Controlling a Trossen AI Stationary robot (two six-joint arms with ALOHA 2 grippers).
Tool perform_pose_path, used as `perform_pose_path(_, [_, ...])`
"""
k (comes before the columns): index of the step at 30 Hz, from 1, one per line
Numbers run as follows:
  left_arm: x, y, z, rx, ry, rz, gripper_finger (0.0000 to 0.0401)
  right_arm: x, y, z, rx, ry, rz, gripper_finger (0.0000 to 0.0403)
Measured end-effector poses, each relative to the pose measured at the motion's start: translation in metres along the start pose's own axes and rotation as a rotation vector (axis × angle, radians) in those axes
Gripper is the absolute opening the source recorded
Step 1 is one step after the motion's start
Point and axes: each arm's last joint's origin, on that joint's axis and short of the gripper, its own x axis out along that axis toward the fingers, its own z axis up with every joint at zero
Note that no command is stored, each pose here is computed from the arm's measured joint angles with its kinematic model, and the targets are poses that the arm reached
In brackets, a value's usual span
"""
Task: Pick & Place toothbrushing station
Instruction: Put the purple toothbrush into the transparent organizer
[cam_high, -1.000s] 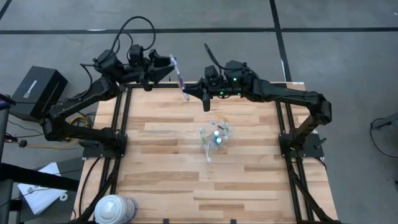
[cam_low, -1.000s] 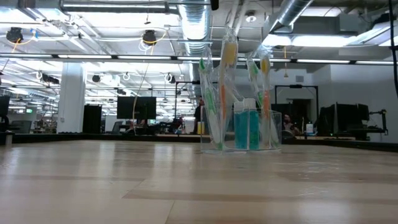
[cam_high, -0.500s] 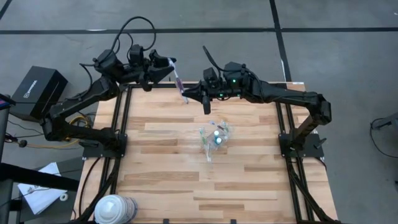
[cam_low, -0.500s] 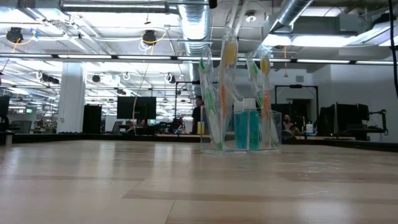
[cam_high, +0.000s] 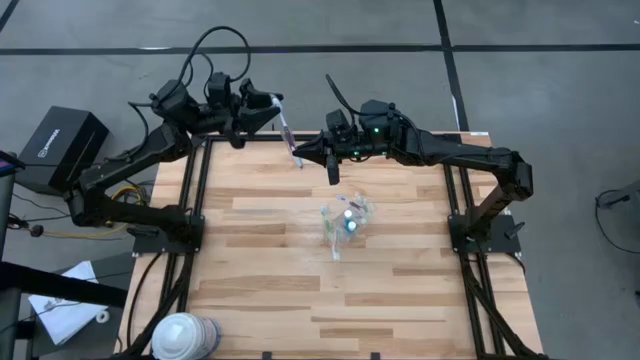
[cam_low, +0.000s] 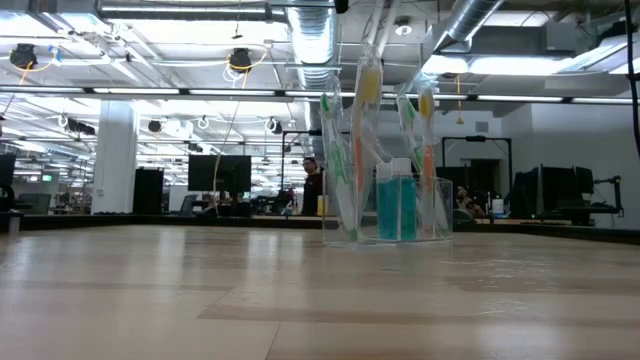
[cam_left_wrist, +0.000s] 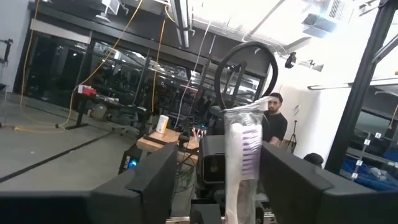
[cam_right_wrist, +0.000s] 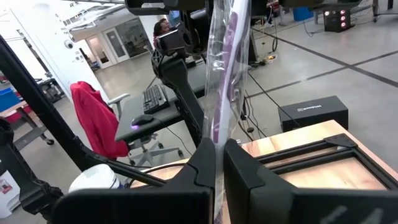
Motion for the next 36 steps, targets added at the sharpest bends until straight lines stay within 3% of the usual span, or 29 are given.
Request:
perform_pose_path(10, [0.000,0.000,0.000,0.058,0.002,-0.006,0.0033,0.000,0.000,0.000,0.003,0.007,0.016,0.0000])
perform_pose_path(12, [0.000,-0.001,0.000,0.059,0.003,-0.011,0.0014,0.000,0.000,0.000,0.003,0.007,0.015,0.0000])
perform_pose_path(18, [0.000,-0.001,0.000,0.062,0.003,-0.010,0.0026,0.000,0.000,0.000,0.000,0.007,0.018,0.0002])
perform_pose_path(25, [0.000,-0.001,0.000,0.067,0.003,-0.009,0.0010,-0.001,-0.003,0.001,0.000,0.004,0.012,0.0008])
perform_pose_path(32, [0.000,0.001,0.000,0.078,0.002,0.004,0.0009,-0.010,-0.011,0.010,-0.010,-0.022,-0.008,0.0085])
perform_pose_path(36, [-0.001,0.003,-0.001,0.088,0.010,0.011,0.0010,-0.030,-0.013,0.029,-0.037,-0.080,-0.029,0.0128])
